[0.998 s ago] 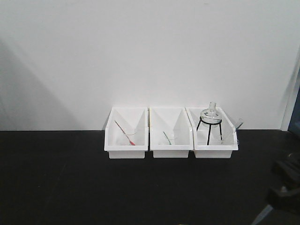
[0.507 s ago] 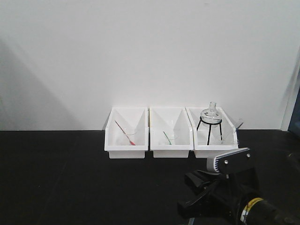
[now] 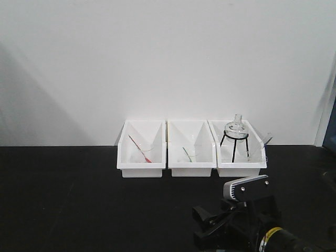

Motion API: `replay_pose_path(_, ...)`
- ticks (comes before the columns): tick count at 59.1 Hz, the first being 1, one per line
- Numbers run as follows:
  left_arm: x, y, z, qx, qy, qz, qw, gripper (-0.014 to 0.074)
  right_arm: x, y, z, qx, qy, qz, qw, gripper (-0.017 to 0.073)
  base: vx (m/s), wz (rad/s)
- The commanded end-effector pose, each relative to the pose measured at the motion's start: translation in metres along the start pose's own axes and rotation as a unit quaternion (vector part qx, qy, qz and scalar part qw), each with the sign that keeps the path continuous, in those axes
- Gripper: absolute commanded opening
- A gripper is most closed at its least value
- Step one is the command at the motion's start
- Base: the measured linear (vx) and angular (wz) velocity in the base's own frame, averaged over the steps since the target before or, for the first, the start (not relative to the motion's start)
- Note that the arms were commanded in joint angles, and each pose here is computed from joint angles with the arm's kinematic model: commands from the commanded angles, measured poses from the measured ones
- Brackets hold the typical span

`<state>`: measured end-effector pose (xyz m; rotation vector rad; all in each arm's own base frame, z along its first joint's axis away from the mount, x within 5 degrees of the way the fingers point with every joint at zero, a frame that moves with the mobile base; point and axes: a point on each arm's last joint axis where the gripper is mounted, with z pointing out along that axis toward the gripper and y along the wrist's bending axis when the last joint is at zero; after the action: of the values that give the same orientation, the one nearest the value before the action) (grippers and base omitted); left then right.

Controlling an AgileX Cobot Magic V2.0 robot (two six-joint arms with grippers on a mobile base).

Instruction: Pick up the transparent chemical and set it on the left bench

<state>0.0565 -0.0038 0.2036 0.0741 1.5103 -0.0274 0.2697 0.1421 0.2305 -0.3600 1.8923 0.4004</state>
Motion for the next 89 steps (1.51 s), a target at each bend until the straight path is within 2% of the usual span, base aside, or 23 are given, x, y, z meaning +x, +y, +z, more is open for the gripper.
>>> replay_pose_path(1, -0.003, 0.000, -0.001, -0.001, -0.041, -0.004, 0.999, -0.0003, -0.028, 0.004, -0.006, -0.009, -0.078, -0.001, 0.997, 0.0594, 0.00, 0.00)
replay_pose_path(9, -0.003, 0.000, -0.001, -0.001, -0.041, -0.004, 0.999, -0.0003, -0.043, 0.005, -0.020, -0.010, -0.117, -0.025, 0.993, 0.0579, 0.00, 0.00)
replay_pose_path(17, -0.003, 0.000, -0.001, -0.001, -0.041, -0.004, 0.999, -0.0003, -0.064, 0.007, -0.049, -0.010, -0.149, -0.043, 0.988, 0.0503, 0.00, 0.00)
replay_pose_path(25, -0.003, 0.000, -0.001, -0.001, -0.041, -0.004, 0.999, -0.0003, -0.077, 0.008, -0.087, -0.009, -0.135, -0.044, 0.990, 0.0309, 0.00, 0.00)
replay_pose_path(35, -0.003, 0.000, -0.001, -0.001, -0.041, -0.004, 0.999, -0.0003, -0.086, 0.009, -0.138, -0.008, -0.126, -0.048, 0.991, -0.0015, 0.00, 0.00)
replay_pose_path(42, -0.003, 0.000, -0.001, -0.001, -0.041, -0.004, 0.999, -0.0003, -0.089, 0.010, -0.167, -0.006, -0.140, -0.063, 0.988, -0.0010, 0.00, 0.00)
replay_pose_path(54, -0.003, 0.000, -0.001, -0.001, -0.041, -0.004, 0.999, -0.0003, -0.093, 0.010, -0.200, -0.008, -0.175, -0.062, 0.983, -0.0007, 0.00, 0.00)
replay_pose_path(77, -0.003, 0.000, -0.001, -0.001, -0.041, -0.004, 0.999, -0.0003, -0.094, 0.010, -0.213, -0.007, -0.195, -0.065, 0.979, -0.0008, 0.00, 0.00)
replay_pose_path(82, -0.003, 0.000, -0.001, -0.001, -0.041, -0.004, 0.999, -0.0003, -0.092, 0.006, -0.218, 0.018, -0.190, -0.107, 0.976, -0.0008, 0.00, 0.00)
replay_pose_path(84, -0.003, 0.000, -0.001, -0.001, -0.041, -0.004, 0.999, -0.0003, -0.087, 0.001, -0.220, 0.035, -0.187, -0.105, 0.976, -0.0008, 0.00, 0.00)
replay_pose_path(89, -0.003, 0.000, -0.001, -0.001, -0.041, -0.004, 0.999, -0.0003, -0.068, -0.010, -0.225, 0.075, -0.190, -0.081, 0.976, -0.0008, 0.00, 0.00)
